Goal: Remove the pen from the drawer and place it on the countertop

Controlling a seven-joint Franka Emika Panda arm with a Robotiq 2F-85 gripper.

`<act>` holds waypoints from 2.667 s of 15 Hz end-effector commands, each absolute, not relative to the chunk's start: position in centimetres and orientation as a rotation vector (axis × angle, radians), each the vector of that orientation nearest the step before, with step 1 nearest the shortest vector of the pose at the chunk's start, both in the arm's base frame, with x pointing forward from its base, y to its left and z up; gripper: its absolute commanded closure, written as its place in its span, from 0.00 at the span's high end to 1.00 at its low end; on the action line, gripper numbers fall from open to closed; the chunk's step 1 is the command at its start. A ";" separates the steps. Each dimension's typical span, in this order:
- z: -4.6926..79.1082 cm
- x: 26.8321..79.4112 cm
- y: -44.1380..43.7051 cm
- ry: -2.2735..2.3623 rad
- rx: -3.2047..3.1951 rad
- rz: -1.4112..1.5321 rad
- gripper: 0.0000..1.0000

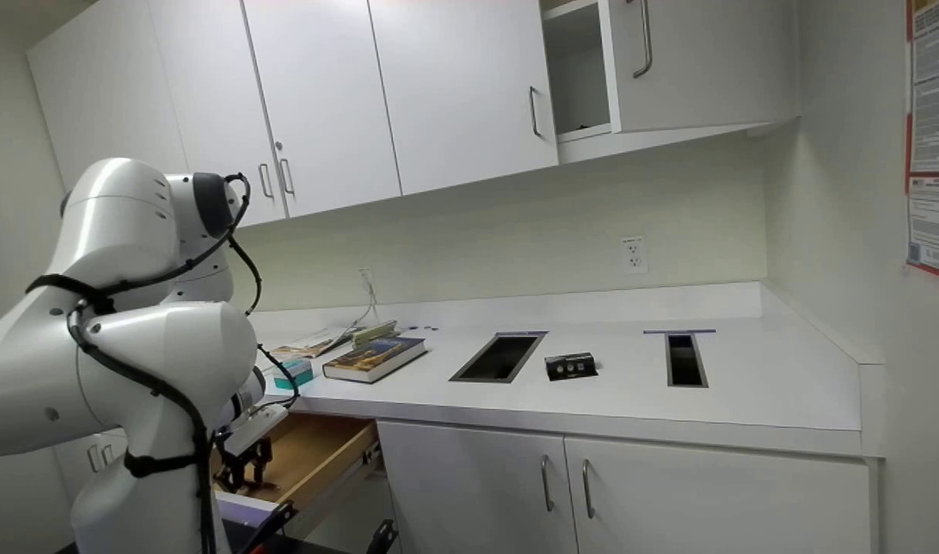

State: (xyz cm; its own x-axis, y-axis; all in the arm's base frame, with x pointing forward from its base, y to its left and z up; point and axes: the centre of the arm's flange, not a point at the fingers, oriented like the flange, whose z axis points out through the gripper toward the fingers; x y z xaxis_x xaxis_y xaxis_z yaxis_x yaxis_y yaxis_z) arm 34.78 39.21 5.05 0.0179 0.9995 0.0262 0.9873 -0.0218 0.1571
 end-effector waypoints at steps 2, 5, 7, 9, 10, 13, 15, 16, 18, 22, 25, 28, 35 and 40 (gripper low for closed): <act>9.5 32.4 38.0 1.990 2.189 0.294 0.05; 13.3 32.7 37.5 1.868 2.204 0.379 0.05; 16.1 33.2 37.1 1.784 2.233 0.427 0.05; 18.6 34.2 36.5 1.700 2.278 0.442 0.05; 19.4 34.6 36.0 1.657 2.300 0.449 0.05; 21.5 36.4 34.0 1.511 2.371 0.374 0.05; 19.7 37.2 34.8 1.555 2.336 0.393 0.20; 20.2 37.4 34.5 1.540 2.346 0.390 0.20; 20.5 37.3 34.2 1.534 2.355 0.389 0.20; 21.8 40.7 33.1 1.299 2.492 0.481 0.05; 24.5 45.6 30.0 1.063 2.571 0.503 0.05; 26.7 49.5 26.7 0.841 2.596 0.480 0.05; 28.0 54.3 20.4 0.281 2.656 0.370 0.05; 26.3 55.1 16.9 0.038 2.755 0.400 0.05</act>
State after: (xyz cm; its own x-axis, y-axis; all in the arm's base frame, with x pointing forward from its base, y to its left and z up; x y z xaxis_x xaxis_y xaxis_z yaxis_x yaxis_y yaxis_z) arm 54.75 18.16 27.08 0.9576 0.1699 0.2325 0.0618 -0.9100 0.4101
